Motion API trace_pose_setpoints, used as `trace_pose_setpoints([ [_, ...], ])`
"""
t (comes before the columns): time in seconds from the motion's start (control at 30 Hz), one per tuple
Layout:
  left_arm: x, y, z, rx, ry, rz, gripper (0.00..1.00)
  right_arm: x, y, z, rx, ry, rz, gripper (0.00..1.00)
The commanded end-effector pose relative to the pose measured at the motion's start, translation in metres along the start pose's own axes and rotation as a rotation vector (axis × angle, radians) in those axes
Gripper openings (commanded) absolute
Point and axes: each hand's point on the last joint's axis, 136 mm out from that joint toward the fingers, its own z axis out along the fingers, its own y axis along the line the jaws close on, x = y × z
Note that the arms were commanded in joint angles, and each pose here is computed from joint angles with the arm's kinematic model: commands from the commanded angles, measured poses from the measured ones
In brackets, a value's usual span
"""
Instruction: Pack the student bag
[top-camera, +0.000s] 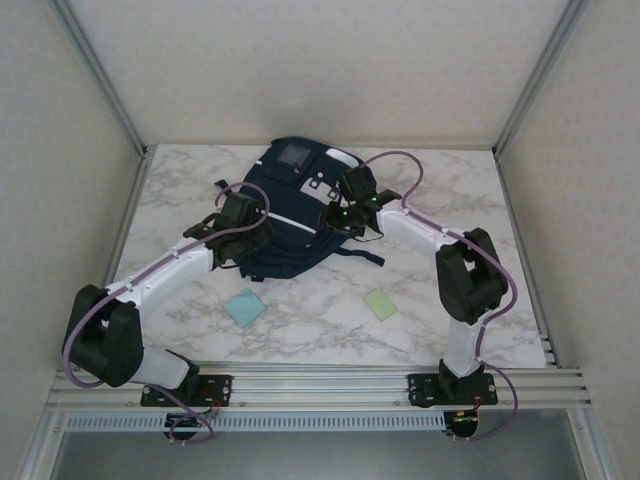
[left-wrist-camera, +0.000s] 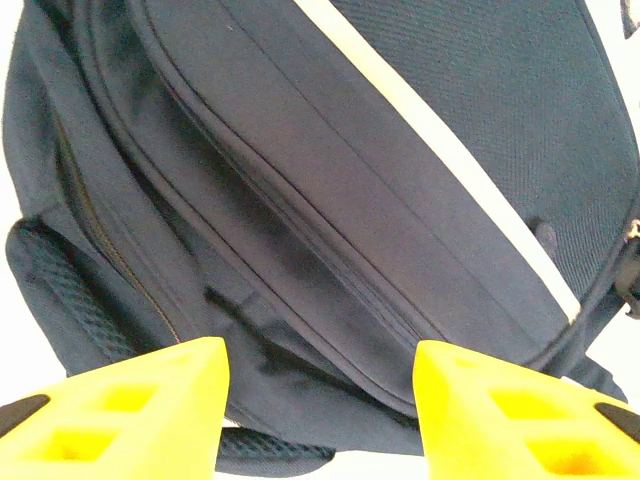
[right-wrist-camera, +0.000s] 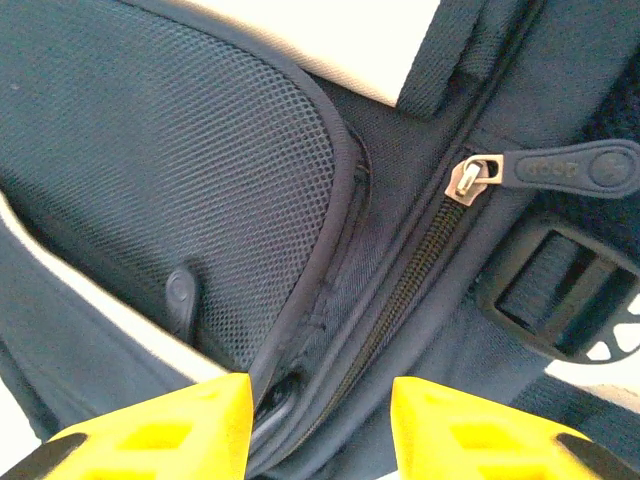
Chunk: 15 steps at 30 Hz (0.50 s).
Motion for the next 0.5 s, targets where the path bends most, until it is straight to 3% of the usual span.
trace_pose_setpoints([
  [0.0,0.003,-0.015,-0.012,0.034,0.014,0.029,0.51,-0.006,0.021,0.014,-0.091,0.007,0.036,0.38],
  [0.2,0.01,-0.029,-0.013,0.034,-0.002,0.117,0.52,-0.006,0.043,0.026,-0.165,0.036,0.038,0.36],
  [0.27,0.013,-0.035,-0.013,0.043,-0.001,0.13,0.52,-0.005,0.046,0.029,-0.18,0.048,0.051,0.26],
  [0.37,0.018,-0.046,-0.013,0.063,0.003,0.135,0.52,-0.009,0.058,0.024,-0.238,0.052,0.066,0.0],
  [0.47,0.027,-0.059,-0.011,0.087,0.023,0.133,0.53,-0.021,0.076,0.003,-0.296,0.009,0.069,0.0],
])
